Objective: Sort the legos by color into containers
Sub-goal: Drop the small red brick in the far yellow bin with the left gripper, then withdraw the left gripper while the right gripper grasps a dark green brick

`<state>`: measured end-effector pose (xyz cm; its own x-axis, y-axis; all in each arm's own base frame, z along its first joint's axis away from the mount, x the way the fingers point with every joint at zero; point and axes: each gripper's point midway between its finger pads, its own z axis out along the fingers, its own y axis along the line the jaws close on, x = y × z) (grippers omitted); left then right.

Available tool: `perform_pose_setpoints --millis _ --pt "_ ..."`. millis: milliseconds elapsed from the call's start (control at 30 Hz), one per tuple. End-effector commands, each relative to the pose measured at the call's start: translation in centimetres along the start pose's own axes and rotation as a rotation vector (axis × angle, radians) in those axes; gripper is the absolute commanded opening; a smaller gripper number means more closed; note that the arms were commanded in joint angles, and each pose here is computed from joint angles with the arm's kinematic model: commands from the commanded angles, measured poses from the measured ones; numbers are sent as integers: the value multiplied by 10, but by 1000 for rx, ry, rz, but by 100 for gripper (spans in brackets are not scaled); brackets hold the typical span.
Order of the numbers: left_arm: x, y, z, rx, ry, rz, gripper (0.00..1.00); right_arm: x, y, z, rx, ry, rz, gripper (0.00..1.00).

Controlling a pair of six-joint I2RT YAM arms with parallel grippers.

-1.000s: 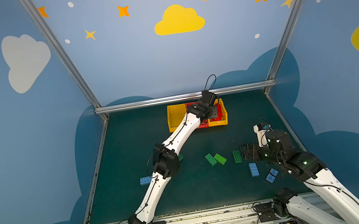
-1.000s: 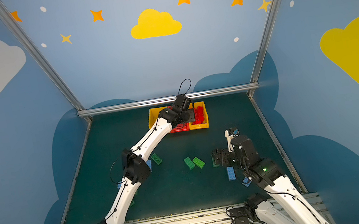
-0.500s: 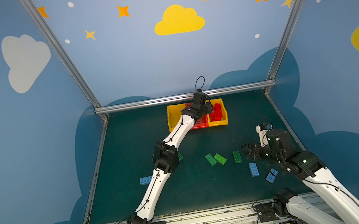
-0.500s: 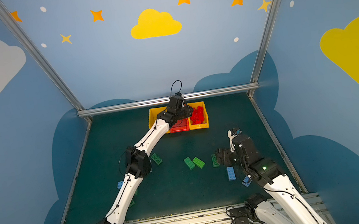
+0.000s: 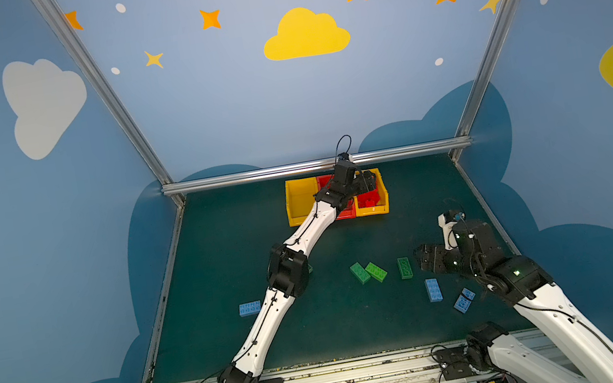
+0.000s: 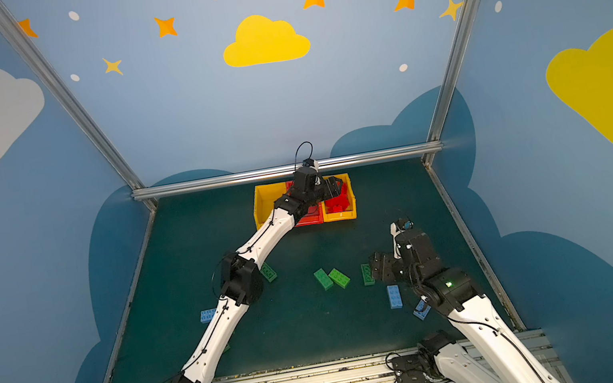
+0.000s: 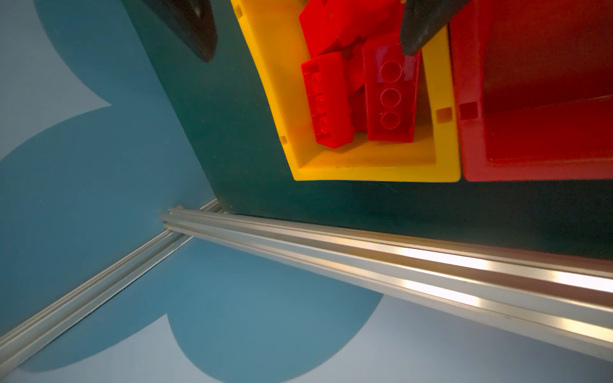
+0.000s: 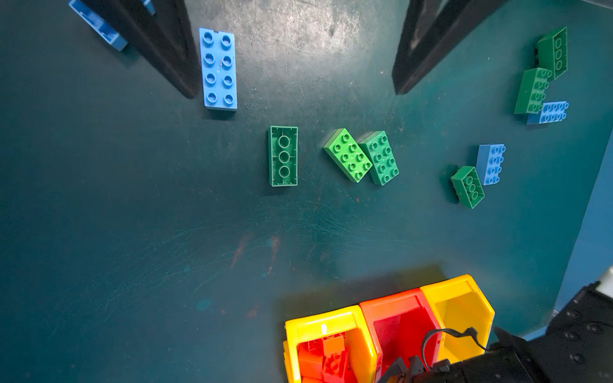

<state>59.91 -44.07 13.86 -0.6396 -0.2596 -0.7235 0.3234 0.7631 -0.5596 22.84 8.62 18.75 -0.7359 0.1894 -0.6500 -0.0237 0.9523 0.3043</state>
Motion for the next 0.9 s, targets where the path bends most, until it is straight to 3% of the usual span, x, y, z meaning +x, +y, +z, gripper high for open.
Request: perform_pose_setpoints --millis 0,167,333,500,700,867 --pt "-27 -29 -14 88 -55 7 91 -5 0 -7 0 -15 12 88" --pt "-39 -77 -43 186 -35 36 100 -2 5 -5 -24 6 21 89" --pt "-37 -91 -93 111 -20 88 100 13 5 15 -20 89 31 90" --pt "-6 -45 -178 -44 -38 43 100 24 -4 38 31 136 26 89" --pt "82 40 -286 -267 86 -15 100 32 0 71 27 219 10 88" --pt "142 87 -354 -354 129 -101 100 41 5 101 16 304 -6 85"
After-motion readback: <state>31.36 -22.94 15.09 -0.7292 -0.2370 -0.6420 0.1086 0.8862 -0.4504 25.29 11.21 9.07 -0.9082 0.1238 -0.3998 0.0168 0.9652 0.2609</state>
